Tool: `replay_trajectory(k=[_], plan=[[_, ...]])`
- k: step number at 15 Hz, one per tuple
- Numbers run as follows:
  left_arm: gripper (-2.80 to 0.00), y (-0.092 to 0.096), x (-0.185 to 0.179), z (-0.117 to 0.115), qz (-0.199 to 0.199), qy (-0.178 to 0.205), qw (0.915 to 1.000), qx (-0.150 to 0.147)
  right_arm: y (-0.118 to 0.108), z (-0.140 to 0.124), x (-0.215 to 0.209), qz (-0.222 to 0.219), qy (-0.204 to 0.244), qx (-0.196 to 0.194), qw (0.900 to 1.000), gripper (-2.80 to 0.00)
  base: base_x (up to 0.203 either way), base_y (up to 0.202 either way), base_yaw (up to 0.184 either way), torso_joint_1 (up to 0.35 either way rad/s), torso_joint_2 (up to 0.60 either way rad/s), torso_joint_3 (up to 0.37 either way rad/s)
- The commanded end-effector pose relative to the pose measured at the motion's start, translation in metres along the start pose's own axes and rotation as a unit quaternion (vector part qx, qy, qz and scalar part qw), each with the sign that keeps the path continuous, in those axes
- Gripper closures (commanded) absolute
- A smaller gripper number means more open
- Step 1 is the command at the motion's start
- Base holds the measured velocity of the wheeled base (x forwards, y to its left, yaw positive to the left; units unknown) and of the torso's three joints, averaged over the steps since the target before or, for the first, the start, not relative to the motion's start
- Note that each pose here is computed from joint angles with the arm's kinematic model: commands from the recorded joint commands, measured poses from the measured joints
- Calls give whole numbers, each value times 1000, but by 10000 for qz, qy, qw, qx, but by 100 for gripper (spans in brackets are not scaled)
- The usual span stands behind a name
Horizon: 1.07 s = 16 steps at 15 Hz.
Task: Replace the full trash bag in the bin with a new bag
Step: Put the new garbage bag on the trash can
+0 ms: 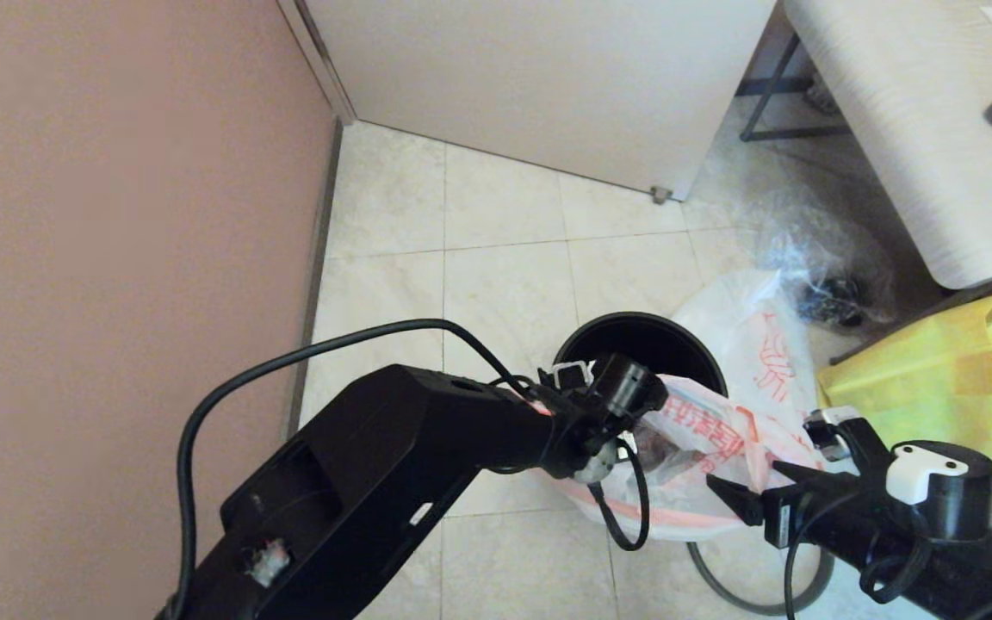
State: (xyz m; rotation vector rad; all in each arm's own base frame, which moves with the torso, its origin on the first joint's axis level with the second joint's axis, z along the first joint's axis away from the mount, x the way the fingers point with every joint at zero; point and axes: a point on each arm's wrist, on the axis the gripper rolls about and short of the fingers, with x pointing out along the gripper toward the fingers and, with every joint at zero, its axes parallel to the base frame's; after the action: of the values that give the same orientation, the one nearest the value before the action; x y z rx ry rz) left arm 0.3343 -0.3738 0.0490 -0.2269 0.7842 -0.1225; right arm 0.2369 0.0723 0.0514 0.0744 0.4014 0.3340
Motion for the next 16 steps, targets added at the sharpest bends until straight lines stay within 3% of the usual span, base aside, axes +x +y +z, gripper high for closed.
replay_trajectory(k=[1,10,14,16], plan=[[0,1,6,-7,61,48,10000,13,0,1,0,7,-41,1,10000,-280,0,0,0,0,0,0],[0,1,2,5,196,-257,9995,-65,3,-2,-7,82,13,14,10000,-280,0,0,0,0,0,0],[0,19,7,23,488,-440,9976,-237,7,9,-27,359,-349,149,9986,-280,0,0,0,0,0,0],[0,37,6,36,670,-456,9960,-377,8,15,-33,340,-462,140,9983,-280,0,0,0,0,0,0]])
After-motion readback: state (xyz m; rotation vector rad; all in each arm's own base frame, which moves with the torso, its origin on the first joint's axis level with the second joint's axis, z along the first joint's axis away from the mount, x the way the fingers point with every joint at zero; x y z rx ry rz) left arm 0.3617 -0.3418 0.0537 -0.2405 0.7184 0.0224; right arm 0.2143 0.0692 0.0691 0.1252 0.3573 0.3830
